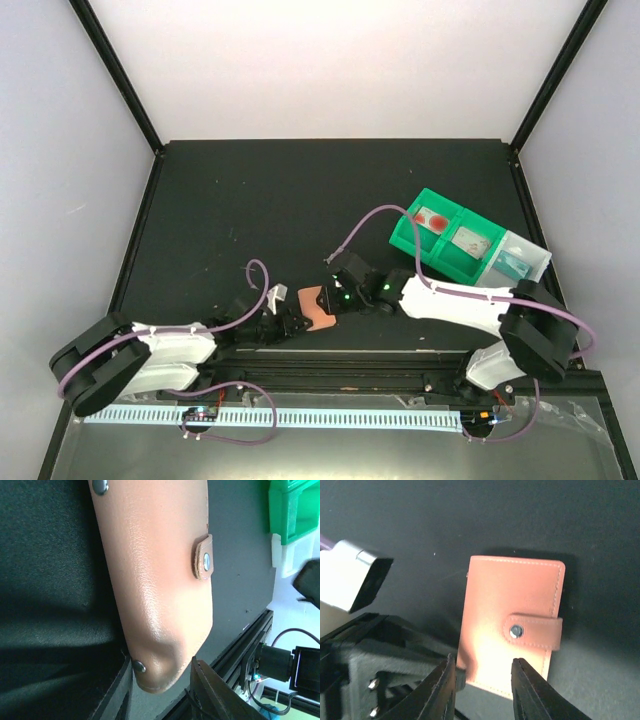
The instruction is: Take the credit cards out of the card holder
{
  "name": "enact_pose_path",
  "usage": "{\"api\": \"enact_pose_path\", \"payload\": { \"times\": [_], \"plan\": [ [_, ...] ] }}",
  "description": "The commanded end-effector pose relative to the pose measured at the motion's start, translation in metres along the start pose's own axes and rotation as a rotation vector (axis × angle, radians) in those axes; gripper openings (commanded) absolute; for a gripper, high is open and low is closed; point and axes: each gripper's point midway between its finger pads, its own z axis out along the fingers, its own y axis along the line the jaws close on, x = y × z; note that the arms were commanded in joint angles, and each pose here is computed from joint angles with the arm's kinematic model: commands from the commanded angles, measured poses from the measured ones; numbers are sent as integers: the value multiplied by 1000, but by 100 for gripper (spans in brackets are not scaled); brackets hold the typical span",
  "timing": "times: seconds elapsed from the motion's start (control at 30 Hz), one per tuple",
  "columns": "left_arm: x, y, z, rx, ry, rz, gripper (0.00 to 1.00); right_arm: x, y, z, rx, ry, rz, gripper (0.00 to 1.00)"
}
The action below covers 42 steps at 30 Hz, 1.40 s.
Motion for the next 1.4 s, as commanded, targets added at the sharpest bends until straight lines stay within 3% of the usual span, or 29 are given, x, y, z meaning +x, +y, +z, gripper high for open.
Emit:
{"api": "enact_pose_path", "payload": {
  "times": [0.0,0.2,0.4,1.37],
  "plan": [
    [-5,-5,-8,31,-41,3,35,-8,-2,12,57,-6,-52,32],
    [-22,5,-28,-16,-141,-11,45,-7,-1,26,83,28,-82,29],
    [-35,12,-44,-2,-208,-26,47,-4,-9,36,137,53,-100,29],
    [-28,16,-39,9,-142,-49,46,13,-38,62,318,120,-163,31]
  ]
}}
